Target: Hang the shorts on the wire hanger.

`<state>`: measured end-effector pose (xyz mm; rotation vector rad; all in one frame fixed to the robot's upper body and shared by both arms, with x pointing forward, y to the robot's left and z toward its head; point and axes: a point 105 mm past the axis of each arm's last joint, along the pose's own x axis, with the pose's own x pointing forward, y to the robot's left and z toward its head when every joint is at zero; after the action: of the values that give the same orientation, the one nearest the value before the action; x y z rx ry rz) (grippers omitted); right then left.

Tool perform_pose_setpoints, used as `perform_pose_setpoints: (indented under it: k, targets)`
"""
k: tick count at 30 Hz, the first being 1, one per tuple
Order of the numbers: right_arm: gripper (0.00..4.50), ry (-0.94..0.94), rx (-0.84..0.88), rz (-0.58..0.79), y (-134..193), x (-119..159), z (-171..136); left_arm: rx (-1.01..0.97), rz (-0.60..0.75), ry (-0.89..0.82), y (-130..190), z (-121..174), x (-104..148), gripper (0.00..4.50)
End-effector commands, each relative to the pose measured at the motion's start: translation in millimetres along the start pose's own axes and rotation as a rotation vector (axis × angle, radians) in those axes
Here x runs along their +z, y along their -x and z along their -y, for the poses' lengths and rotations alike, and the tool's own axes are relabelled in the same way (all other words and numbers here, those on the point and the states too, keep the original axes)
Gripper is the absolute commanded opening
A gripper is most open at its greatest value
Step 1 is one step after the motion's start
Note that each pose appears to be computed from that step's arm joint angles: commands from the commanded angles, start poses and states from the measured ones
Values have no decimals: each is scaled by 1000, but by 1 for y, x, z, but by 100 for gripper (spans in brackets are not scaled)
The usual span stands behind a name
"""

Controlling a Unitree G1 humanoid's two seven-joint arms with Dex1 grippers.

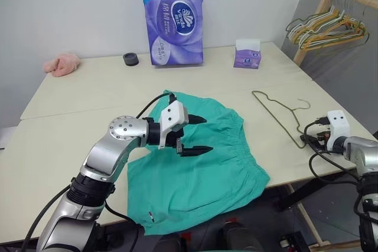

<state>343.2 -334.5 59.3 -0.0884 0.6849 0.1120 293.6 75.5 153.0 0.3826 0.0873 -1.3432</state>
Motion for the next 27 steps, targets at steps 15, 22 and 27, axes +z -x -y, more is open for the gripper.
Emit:
perform_pose_setpoints:
  k: [15, 22, 27]
  targets:
    - [2, 37, -143, -10, -12, -12, 1, 145, 50, -49, -2, -23, 13, 450]
    - [2, 318, -89, 234, 17, 54, -36, 247, 33, -10, 15, -49, 8, 450]
    - [2, 591, -68, 403, 48, 95, -71, 366, 45, 39, 46, -90, 14, 450]
